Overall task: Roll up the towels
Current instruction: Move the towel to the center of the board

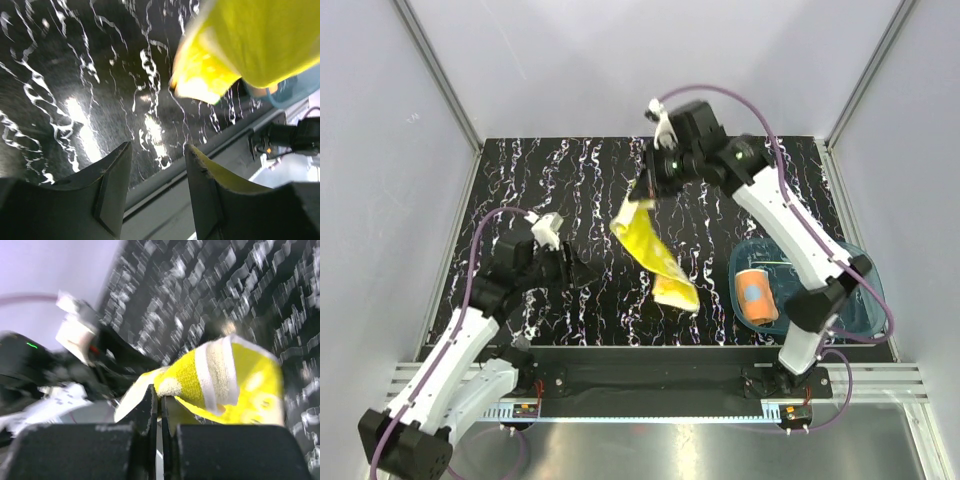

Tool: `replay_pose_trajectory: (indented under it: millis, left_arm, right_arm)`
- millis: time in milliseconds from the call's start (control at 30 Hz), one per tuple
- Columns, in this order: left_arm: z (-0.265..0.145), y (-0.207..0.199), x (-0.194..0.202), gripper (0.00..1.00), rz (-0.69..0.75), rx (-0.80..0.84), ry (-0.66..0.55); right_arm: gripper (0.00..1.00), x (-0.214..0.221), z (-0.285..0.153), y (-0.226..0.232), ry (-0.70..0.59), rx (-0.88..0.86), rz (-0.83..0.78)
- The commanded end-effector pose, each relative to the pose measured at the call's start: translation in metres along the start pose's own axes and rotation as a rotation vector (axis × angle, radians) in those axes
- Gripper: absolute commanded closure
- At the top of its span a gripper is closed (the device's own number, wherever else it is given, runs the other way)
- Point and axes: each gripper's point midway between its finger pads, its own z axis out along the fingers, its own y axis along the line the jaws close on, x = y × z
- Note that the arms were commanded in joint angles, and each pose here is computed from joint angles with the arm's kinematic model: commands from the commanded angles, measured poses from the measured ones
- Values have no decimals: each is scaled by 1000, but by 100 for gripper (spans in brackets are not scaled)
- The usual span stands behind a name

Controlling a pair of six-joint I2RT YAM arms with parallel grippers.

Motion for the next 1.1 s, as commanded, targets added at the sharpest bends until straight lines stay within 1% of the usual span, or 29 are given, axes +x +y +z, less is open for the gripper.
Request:
replay_pose_trajectory:
  millis: [0,100,167,200,267,300,333,367,400,433,467,533,567,600,667,767,800,867,900,1000,1033,1067]
  left_arm:
    - [-17,-6,-24,48,36,-32,-121]
    - [-21,-5,-23,48,31,-42,-127]
    - [-24,-7,-23,48,36,-43,-122]
    - [-25,-5,-21,48,37,-50,-107]
    - [-26,-6,-23,48,41,-56,-101]
    - [-25,-4,-21,47,36,-71,-82]
    - [-25,-1,-20,48,43,-86,-74]
    - [-27,-2,-23,47,51,-90,-77]
    - [-25,2,-22,47,46,-111,-57]
    - [-24,6,-23,47,52,-132,-55]
    - [-20,11,-22,47,43,-154,-31]
    - [-17,15,-24,47,35,-184,-14]
    - [-11,20,-23,47,24,-201,14]
    - [-8,20,-23,47,20,-204,23]
    - [-1,25,-23,48,7,-219,38]
    - [4,29,-23,48,-6,-229,37]
    - [5,31,-23,48,-7,-234,36]
    - [8,37,-18,48,-14,-253,50]
    - [9,38,-18,48,-13,-257,52]
    - [13,38,-15,48,0,-265,62]
    - [14,38,-14,48,7,-268,64]
    - [16,34,-16,48,19,-264,62]
  right_arm:
    - [100,-35,-38,40,-77,-87,-60]
    - [100,-34,-47,31,-78,-35,-38]
    - [100,-32,-45,14,-88,11,-8]
    - [100,-19,-39,-2,-78,36,20]
    - [100,-3,-32,-23,-56,30,109]
    - [100,26,-25,-58,-7,75,189]
    - [100,30,-17,-66,-18,59,203]
    - [100,46,-10,-77,10,63,223]
    - [100,78,3,-101,76,107,267]
    - [100,87,12,-109,85,102,267]
    - [100,114,23,-124,147,121,292]
    - [100,134,40,-138,203,127,310]
    - [100,143,44,-143,228,134,319]
    - [100,159,52,-152,271,148,340]
    - [98,173,57,-164,304,187,346]
    - [81,192,58,-182,359,260,354]
    - [65,196,57,-185,372,279,353]
    - [47,204,52,-191,398,319,350]
    - [40,208,49,-197,405,354,347]
    - [34,209,43,-199,398,384,341]
    - [30,210,40,-202,397,403,342]
    - [29,209,38,-202,390,409,339]
